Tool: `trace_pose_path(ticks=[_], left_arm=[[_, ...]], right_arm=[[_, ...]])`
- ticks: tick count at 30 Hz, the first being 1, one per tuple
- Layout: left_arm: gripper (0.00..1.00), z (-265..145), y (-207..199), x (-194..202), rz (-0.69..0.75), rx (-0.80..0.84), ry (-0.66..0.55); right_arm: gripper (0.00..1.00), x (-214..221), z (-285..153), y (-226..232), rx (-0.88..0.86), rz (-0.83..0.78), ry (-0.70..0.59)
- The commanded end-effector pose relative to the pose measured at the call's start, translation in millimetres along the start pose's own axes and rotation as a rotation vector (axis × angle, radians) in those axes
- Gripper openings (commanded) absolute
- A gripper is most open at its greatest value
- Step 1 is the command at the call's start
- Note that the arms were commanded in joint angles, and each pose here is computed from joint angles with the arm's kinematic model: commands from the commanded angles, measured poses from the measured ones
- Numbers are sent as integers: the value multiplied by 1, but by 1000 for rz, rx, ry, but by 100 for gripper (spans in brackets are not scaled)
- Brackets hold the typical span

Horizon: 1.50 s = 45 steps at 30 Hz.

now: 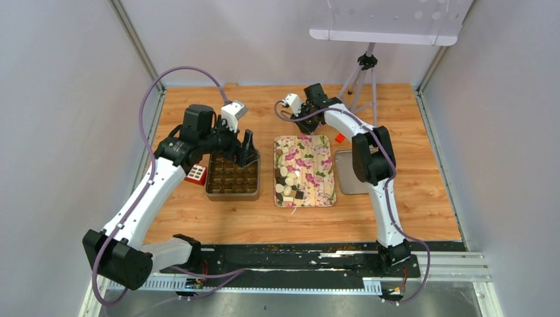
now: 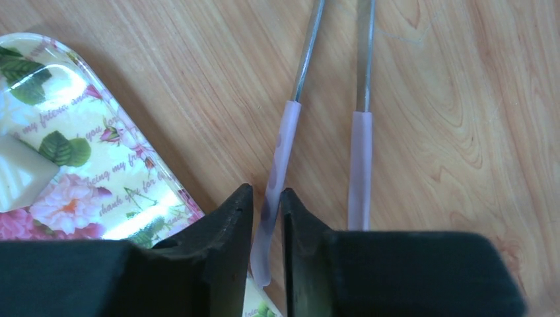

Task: Pack the chocolate
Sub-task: Pick up the clamp from the center of the board.

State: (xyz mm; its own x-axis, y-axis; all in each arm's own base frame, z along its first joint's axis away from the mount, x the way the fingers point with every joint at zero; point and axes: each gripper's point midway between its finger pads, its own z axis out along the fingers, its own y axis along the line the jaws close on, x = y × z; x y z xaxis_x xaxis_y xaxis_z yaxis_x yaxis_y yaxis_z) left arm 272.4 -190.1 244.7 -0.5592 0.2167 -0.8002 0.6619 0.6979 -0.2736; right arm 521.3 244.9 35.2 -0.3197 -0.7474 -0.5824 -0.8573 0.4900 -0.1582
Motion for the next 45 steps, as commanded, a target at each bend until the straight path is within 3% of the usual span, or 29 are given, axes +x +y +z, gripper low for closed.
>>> trace_pose_path(ticks=[1, 3, 9, 12, 16, 18, 21, 25, 33, 39, 45], left_arm=[[96, -5, -2, -20, 30, 8, -51], [96, -5, -2, -21, 33, 7, -53], [96, -8, 13, -30, 130, -64, -82], [99, -15, 15, -45, 245, -89, -193], [100, -28, -7, -68, 511, -22, -408], [100, -34, -20, -73, 616, 30, -443], [100, -38, -42, -68, 728, 165, -400], [100, -43, -72, -58, 791, 371, -372], [98, -36, -86, -54, 788, 501, -297], [87, -27, -112, -34, 882, 647, -166], [74, -4, -102, -51, 852, 524, -144]], right_arm=[[13, -6, 0, -7, 17, -23, -22], [0, -13, -9, -10, 24, -36, -36], [0, -58, -75, -4, -21, -46, -184], [0, -79, -120, 25, -138, -58, -290], [0, -89, -180, 90, -365, -81, -422], [0, -87, -212, 121, -457, -78, -476], [0, -78, -244, 158, -547, -94, -522], [0, -68, -269, 186, -527, -189, -546], [0, -54, -289, 216, -490, -280, -548], [0, -63, -300, 219, -469, -294, -585], [0, -70, -306, 219, -455, -308, -606]])
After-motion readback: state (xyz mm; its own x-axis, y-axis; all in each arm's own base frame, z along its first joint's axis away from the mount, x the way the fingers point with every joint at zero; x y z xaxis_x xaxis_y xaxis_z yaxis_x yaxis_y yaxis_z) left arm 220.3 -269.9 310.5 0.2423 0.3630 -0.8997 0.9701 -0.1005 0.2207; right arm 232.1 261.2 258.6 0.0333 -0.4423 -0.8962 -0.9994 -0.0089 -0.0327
